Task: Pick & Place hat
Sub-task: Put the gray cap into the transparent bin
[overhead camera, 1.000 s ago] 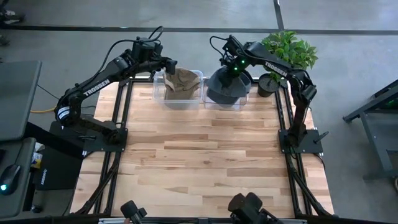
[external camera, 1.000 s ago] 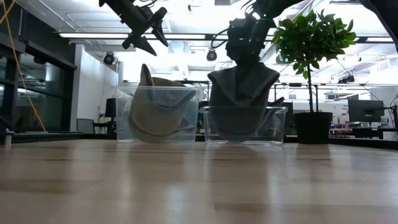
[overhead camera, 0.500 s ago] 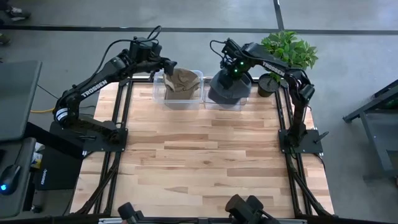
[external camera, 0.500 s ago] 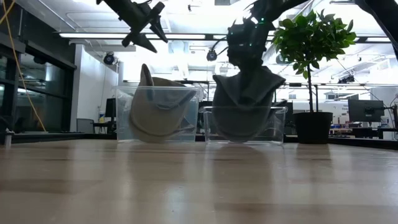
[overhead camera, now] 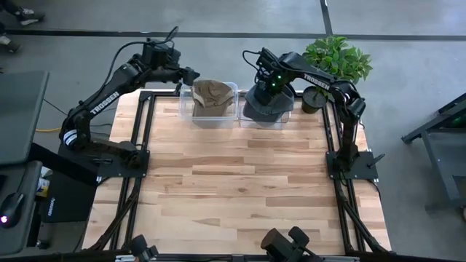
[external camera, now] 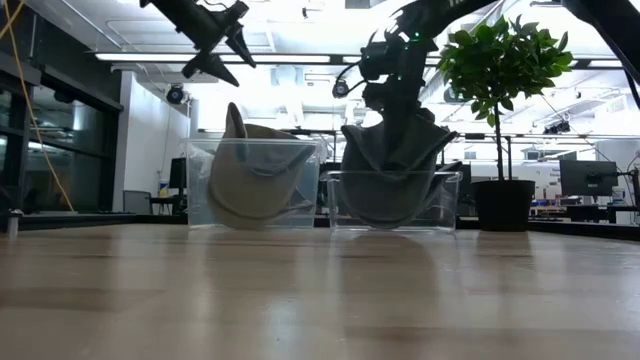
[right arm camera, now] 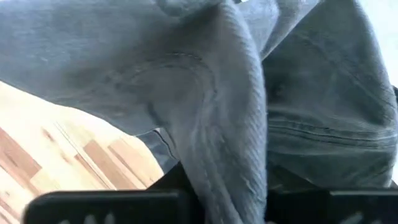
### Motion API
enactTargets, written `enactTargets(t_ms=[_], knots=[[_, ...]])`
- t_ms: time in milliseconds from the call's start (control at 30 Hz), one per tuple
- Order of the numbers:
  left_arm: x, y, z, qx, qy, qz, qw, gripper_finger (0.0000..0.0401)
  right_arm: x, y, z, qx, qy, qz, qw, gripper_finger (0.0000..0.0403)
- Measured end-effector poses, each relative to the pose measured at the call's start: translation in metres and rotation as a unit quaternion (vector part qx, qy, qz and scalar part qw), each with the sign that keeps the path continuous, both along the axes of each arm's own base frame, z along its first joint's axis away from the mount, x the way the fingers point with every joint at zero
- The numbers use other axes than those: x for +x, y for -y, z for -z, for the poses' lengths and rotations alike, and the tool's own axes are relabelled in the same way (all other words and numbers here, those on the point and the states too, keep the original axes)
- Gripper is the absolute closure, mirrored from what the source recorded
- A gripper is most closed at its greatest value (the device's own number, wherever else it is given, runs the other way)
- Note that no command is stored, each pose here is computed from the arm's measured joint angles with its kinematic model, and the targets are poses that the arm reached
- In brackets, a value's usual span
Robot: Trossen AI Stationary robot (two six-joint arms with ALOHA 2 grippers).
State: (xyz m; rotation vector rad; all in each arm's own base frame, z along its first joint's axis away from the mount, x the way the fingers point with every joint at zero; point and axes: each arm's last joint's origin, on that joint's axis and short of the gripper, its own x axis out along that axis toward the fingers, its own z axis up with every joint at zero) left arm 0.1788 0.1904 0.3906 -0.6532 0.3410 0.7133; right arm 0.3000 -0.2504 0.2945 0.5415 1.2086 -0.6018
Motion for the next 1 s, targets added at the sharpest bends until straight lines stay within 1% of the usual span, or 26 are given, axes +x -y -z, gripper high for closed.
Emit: enactTargets(t_ms=[100, 233, 433, 533, 700, 867, 1000], knots=[[-0.008, 0.002, -0.005, 0.008, 0.007, -0.005, 1.0, 0.0165, 0.0, 0.0, 0.0, -0.002, -0.002, 0.0, 1.0, 0.0321], [-0.012, 0.005, -0.008, 0.011, 0.012, -0.005, 1.0, 0.0165, 0.001, -0.001, 0.0, 0.014, 0.01, -0.01, 1.0, 0.0267], [-0.014, 0.007, -0.005, -0.006, -0.004, -0.004, 1.0, 0.0165, -0.002, -0.003, 0.001, 0.016, -0.012, -0.007, 1.0, 0.0171], [-0.015, 0.008, -0.003, -0.016, -0.013, -0.004, 1.0, 0.0165, -0.005, -0.005, -0.004, 0.005, -0.015, -0.006, 1.0, 0.0143], [-0.015, 0.008, -0.003, -0.017, -0.012, -0.005, 1.0, 0.0165, -0.013, -0.008, -0.018, -0.039, -0.029, 0.011, 0.999, 0.0136], [-0.015, 0.008, -0.003, -0.018, -0.011, -0.006, 1.0, 0.0165, -0.019, -0.012, -0.03, -0.064, -0.027, 0.018, 0.997, 0.0137], [-0.015, 0.008, -0.003, -0.018, -0.011, -0.007, 1.0, 0.0165, -0.023, -0.015, -0.04, -0.103, -0.037, 0.029, 0.994, 0.0146]])
